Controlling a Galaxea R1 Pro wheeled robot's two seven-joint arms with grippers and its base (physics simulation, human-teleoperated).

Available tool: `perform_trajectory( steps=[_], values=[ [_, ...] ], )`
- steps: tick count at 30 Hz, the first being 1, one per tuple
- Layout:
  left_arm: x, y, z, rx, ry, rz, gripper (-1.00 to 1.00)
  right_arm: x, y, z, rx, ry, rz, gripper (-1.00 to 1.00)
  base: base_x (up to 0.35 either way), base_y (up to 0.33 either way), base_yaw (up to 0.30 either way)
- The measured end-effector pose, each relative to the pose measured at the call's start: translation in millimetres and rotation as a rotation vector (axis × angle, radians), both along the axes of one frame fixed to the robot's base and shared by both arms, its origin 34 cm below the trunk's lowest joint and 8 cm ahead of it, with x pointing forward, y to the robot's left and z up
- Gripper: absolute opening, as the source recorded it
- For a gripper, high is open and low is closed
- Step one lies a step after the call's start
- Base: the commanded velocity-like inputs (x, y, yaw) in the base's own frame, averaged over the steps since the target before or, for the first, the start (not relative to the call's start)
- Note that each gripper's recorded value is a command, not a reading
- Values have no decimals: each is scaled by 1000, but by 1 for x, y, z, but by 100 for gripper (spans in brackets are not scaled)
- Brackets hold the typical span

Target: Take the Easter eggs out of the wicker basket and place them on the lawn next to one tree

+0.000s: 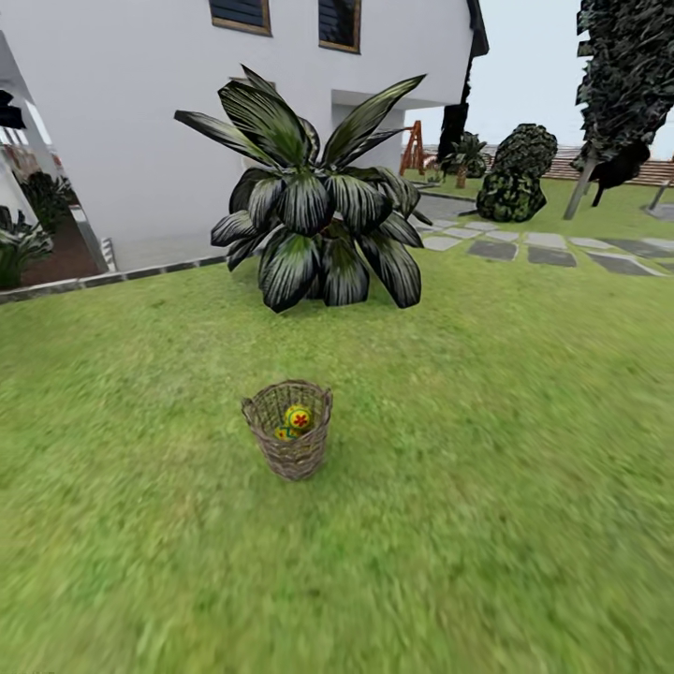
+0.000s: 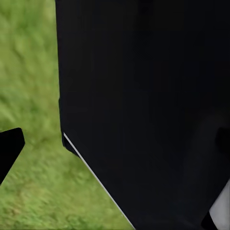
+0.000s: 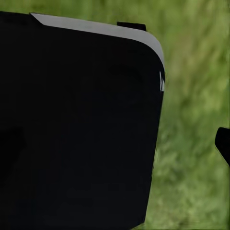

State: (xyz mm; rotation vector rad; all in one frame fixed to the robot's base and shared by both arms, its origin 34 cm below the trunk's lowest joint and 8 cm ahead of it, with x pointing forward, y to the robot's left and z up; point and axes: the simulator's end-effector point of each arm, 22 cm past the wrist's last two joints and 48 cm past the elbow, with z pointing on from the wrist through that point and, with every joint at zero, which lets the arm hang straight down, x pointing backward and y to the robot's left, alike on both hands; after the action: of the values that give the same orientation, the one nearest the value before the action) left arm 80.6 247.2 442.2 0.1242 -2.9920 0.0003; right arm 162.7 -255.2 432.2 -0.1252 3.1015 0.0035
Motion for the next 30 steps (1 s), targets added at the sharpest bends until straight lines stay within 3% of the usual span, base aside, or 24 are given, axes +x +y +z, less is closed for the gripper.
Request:
perform_trajectory(
  steps=[6,30],
  values=[
    [0,0,0,0,0,0,100,0,0,0,-1,0,0,100,299,211,220],
    [0,-1,0,-2,0,0,100,1,-3,0,-4,0,-3,100,299,211,4]
  ],
)
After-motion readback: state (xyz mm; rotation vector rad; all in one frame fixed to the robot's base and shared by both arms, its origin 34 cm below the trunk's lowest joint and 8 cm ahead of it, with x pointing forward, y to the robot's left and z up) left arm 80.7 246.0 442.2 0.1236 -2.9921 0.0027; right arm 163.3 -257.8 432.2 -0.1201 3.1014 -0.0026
